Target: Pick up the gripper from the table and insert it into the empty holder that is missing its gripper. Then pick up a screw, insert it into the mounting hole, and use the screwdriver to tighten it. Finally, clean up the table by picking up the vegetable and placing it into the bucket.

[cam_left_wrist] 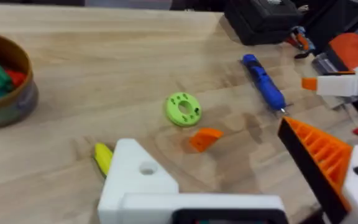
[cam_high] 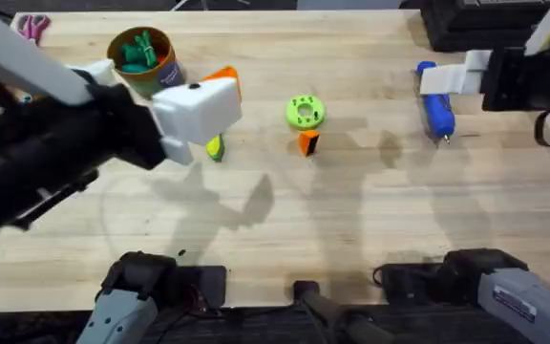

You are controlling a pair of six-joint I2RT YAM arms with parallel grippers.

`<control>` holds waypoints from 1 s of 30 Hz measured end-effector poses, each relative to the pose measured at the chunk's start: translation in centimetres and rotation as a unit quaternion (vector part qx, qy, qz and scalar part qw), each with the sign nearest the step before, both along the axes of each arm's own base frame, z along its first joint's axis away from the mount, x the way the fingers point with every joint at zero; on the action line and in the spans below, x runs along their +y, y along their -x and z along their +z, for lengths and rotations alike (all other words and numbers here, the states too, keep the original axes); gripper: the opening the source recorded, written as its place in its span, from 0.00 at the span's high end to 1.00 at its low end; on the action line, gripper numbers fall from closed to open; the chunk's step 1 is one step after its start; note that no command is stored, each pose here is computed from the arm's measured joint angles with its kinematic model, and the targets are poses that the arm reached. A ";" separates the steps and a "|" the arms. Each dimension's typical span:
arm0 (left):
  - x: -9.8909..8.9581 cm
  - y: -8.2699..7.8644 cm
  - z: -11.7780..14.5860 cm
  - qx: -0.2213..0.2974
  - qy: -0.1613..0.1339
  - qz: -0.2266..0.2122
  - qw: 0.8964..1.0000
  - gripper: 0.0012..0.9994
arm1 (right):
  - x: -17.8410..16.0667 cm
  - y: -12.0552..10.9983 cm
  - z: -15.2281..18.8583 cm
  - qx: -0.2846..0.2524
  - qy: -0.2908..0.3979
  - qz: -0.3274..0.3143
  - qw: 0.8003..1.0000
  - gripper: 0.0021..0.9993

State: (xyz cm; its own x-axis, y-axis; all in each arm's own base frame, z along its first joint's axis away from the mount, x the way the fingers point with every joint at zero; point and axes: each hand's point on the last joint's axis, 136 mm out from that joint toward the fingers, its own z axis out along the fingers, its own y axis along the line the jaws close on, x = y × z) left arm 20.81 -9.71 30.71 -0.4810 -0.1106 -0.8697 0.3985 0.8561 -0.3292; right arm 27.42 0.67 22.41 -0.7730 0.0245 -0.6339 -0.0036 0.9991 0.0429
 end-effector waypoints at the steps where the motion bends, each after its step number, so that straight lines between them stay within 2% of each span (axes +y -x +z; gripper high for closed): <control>1: 0.0 -0.3 -0.4 -0.012 -0.008 -0.002 1.000 0.01 | 0.0 0.0 0.0 0.000 0.000 0.000 1.000 0.01; 6: 0.0 -0.4 -4.0 -0.085 -0.045 -0.021 0.995 0.01 | 0.0 0.0 0.0 0.000 0.000 0.000 1.000 0.01; 11: -0.5 0.3 -7.0 -0.176 -0.068 -0.044 0.981 0.01 | 0.0 0.0 0.0 0.000 0.000 0.000 1.000 0.01; 16: -0.6 0.1 -10.2 -0.213 -0.076 -0.053 0.973 0.01 | 0.0 0.0 0.0 0.000 0.000 0.000 1.000 0.01; 17: -0.5 -0.2 -11.9 -0.220 -0.079 -0.053 0.971 0.01 | 0.0 0.0 0.0 0.000 0.000 0.000 1.000 0.01; 18: -0.5 -0.3 -12.4 -0.222 -0.079 -0.054 0.970 0.01 | 0.0 0.0 0.0 0.000 0.000 0.000 1.000 0.01; 20: -0.8 -0.5 -14.5 -0.223 -0.077 -0.061 0.970 0.01 | 0.0 0.0 0.0 0.000 0.000 0.000 1.000 0.01; 25: -1.3 -0.2 -14.4 -0.234 -0.067 -0.078 0.967 0.01 | 0.0 0.0 0.0 0.000 0.000 0.000 1.000 0.01; 30: -2.0 0.3 -14.3 -0.204 -0.012 -0.090 0.975 0.01 | 0.0 0.0 0.0 0.000 0.000 0.000 1.000 0.01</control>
State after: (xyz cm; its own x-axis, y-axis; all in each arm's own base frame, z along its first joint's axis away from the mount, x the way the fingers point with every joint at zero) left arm 20.53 -11.74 16.37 -0.1043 -0.0340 -0.9940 0.6360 0.7661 -0.0929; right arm 27.41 0.67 22.41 -0.7731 0.0245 -0.6338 -0.0036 0.9991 0.0429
